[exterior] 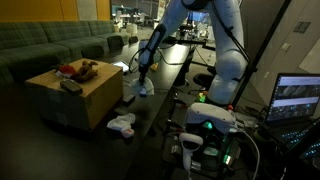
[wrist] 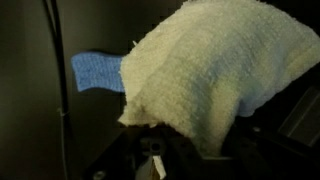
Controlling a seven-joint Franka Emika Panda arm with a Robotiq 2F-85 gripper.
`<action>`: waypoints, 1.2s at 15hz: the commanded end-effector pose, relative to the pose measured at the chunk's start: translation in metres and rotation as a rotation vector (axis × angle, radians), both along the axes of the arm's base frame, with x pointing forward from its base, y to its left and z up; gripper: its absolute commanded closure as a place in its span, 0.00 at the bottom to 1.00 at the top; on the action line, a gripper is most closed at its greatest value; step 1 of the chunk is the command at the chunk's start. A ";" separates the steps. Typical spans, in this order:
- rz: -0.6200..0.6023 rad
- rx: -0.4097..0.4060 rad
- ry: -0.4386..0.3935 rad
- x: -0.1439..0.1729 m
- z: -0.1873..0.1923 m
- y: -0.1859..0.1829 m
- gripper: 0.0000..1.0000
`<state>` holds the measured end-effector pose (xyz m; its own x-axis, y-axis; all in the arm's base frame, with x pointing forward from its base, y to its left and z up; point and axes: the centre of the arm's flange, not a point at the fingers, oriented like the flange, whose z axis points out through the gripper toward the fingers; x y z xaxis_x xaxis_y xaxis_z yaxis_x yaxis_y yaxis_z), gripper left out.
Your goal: Switch between all the objects on the box and on the table
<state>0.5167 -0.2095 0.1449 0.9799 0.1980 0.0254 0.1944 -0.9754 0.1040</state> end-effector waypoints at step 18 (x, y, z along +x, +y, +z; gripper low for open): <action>0.125 -0.112 -0.363 0.251 0.137 0.077 0.90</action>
<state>0.7309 -0.1347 0.2847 0.8813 0.3327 0.3357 0.2389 -0.9264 0.2911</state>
